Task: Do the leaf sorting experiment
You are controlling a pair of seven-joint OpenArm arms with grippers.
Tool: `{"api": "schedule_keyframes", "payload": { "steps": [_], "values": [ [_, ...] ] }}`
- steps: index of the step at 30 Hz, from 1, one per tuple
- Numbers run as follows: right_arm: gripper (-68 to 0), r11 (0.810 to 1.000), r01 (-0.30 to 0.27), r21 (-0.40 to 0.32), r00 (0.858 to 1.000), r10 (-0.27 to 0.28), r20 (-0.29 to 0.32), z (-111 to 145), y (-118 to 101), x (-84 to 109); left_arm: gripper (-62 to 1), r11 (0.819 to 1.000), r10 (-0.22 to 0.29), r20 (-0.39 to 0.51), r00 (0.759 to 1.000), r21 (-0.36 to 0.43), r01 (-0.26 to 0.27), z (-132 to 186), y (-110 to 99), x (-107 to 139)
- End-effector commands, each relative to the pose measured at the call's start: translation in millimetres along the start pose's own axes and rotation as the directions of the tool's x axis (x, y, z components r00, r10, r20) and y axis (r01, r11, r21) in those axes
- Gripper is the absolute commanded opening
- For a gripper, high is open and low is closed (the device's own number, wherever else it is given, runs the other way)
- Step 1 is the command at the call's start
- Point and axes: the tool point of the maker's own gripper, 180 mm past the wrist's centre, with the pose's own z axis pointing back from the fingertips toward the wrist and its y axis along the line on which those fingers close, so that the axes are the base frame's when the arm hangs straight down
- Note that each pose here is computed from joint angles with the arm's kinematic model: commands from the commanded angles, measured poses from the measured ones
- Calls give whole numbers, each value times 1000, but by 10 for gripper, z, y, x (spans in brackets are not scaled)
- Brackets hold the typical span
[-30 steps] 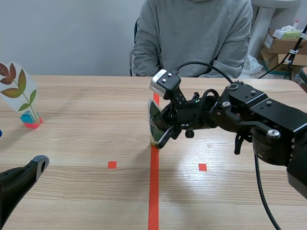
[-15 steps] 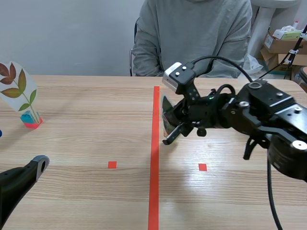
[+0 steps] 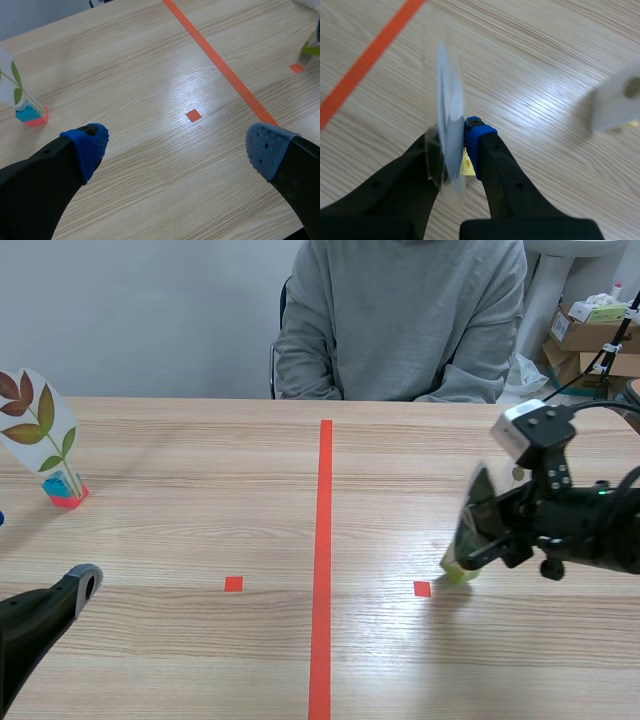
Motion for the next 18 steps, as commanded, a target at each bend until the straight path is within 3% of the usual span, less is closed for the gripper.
{"api": "schedule_keyframes", "payload": {
  "steps": [1,5,18],
  "values": [
    [-656,999,-6,-53,998,9,63,64,-236,195,-22,1000,15,31,999,1,-15,1,-14,74],
    [-656,985,3,-174,996,13,92,164,-622,210,-22,1000,15,31,999,1,-15,1,-14,74],
    [-656,961,116,-250,989,-89,115,-73,-1206,179,-22,1000,15,31,999,1,-15,1,-14,74]
  ]
}}
